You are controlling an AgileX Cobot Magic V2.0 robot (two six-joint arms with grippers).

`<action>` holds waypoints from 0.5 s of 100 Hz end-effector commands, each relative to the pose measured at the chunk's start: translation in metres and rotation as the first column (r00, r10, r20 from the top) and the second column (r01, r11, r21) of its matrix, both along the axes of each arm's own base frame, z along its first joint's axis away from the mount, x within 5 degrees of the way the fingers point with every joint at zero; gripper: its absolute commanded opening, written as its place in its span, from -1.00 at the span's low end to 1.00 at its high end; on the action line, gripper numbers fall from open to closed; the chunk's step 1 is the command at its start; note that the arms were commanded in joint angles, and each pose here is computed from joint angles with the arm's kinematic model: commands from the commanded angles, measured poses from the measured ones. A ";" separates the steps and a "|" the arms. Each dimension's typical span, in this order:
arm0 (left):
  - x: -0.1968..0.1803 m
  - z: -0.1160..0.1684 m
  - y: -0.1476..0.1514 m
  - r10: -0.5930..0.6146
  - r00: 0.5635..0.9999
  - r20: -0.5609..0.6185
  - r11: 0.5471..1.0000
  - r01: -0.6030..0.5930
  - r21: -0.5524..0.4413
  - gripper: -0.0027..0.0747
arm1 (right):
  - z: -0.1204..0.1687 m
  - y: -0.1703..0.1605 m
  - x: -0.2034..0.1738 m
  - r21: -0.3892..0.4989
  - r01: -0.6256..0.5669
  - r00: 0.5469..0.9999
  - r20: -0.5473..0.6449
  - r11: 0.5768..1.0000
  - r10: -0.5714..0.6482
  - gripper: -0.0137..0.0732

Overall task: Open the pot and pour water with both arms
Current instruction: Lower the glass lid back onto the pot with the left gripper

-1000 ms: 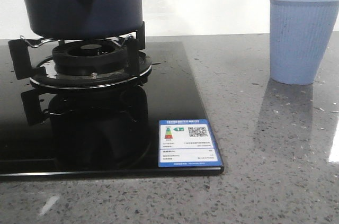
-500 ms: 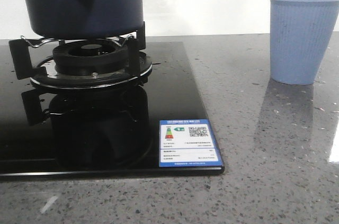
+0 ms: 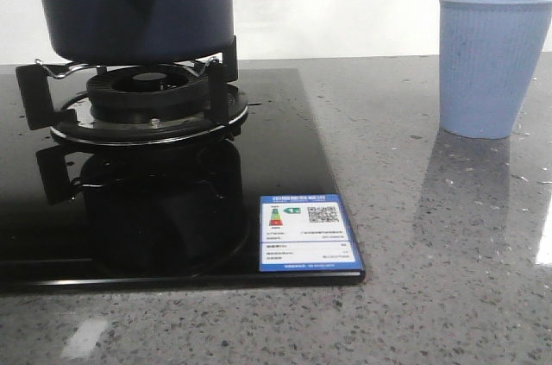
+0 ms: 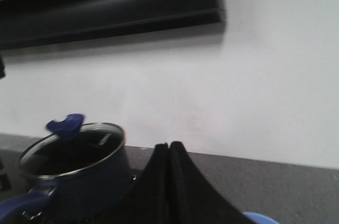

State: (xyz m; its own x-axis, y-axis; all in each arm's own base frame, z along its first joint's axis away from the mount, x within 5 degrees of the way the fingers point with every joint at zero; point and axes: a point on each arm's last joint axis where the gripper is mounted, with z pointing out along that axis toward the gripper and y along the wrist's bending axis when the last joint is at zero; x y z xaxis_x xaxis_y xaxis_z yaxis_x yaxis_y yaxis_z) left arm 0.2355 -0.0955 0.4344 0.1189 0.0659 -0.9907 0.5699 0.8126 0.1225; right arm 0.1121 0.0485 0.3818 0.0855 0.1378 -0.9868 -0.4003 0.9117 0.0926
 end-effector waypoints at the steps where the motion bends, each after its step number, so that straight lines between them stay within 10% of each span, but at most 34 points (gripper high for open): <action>1: -0.039 0.019 0.015 0.042 0.996 0.078 0.997 -0.037 -0.062 -0.60 | 0.001 0.012 -0.015 -0.177 -0.149 0.977 0.127 0.973 0.173 -0.84; 8: -0.065 0.013 0.025 0.077 0.992 0.097 0.995 -0.070 -0.074 -0.99 | -0.013 0.015 -0.022 -0.228 -0.195 0.966 0.125 0.954 0.227 -0.84; 50: -0.168 -0.114 0.066 0.239 0.968 0.076 0.968 -0.231 -0.093 -0.98 | -0.065 -0.004 -0.052 -0.168 -0.154 0.978 0.111 0.974 0.174 -0.84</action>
State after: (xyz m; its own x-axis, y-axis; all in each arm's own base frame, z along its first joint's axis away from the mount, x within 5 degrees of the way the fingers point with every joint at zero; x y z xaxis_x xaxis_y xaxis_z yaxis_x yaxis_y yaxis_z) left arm 0.0775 -0.0343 0.3367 0.1977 0.0538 -0.9788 0.3733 0.9191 0.1260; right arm 0.0666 0.0460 0.3080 0.1590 -0.0216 -0.9870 -0.5402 0.8349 -0.1053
